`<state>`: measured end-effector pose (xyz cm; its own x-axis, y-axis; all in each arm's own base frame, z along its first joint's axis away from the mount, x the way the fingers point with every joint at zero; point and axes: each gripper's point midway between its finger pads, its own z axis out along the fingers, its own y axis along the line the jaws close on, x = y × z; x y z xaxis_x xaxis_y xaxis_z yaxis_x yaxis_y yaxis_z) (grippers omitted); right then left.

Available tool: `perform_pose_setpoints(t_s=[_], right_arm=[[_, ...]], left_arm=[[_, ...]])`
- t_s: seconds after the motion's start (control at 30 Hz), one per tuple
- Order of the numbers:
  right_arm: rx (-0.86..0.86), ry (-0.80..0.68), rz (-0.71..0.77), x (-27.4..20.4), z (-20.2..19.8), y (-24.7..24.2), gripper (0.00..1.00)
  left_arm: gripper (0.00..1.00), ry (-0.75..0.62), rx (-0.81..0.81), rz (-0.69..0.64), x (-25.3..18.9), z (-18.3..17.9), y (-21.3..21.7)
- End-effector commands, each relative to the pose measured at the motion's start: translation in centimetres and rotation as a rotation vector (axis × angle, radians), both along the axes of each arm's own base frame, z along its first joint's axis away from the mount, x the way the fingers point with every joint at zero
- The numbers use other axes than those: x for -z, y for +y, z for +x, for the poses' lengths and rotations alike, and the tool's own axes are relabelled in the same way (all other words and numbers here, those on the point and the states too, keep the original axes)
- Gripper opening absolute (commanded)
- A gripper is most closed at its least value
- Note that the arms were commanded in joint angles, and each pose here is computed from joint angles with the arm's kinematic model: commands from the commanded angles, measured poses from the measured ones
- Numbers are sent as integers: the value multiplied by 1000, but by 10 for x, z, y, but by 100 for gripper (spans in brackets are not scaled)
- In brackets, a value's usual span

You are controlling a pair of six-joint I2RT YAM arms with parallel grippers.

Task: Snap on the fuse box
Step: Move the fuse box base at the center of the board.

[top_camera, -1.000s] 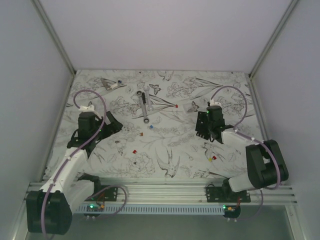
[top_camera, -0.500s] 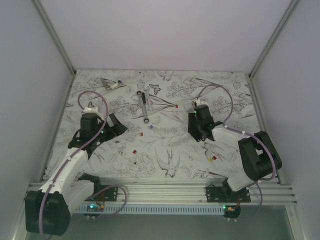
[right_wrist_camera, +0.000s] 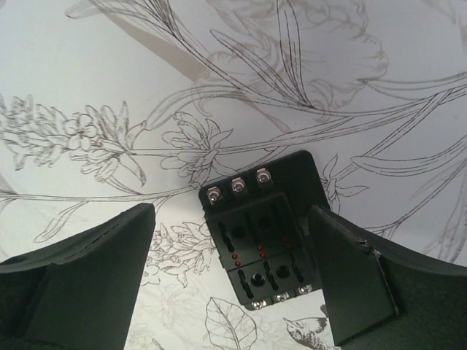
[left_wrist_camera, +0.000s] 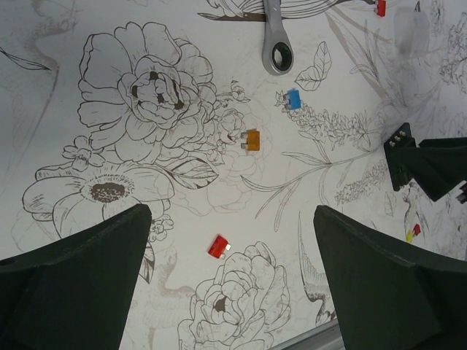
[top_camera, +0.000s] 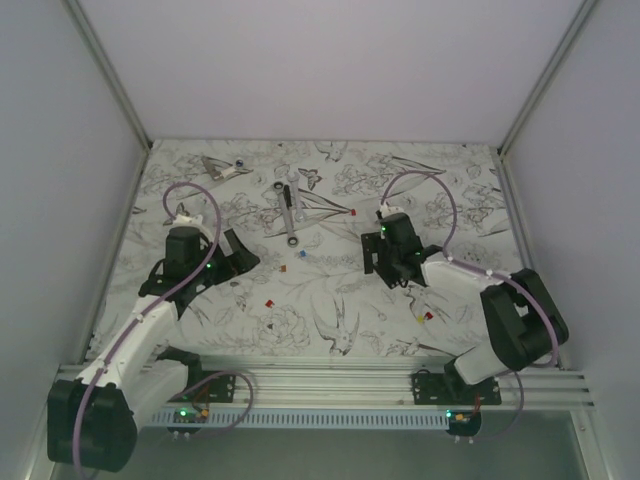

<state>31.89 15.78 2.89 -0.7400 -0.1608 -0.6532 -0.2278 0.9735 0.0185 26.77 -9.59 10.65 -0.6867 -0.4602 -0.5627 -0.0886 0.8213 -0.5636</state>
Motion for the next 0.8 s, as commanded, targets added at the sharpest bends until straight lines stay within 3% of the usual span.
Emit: perform_pose_setpoints(t_s=[0.0,0.17,0.47,0.77], right_arm=[[-38,-42,35,-26,-1,5,94],[9,23,16,-7,-9,-11,94],[-37,72,0,7,-27,6,70],[-48,66,-25,7,-35,35,60]], left_arm=[[100,8,21,-3,-3,-4,-4],[100,19,28,0,-1,-4,-5],[100,43,55,-10,1,-4,-13],[100,61,77,-12,2,-7,-20]])
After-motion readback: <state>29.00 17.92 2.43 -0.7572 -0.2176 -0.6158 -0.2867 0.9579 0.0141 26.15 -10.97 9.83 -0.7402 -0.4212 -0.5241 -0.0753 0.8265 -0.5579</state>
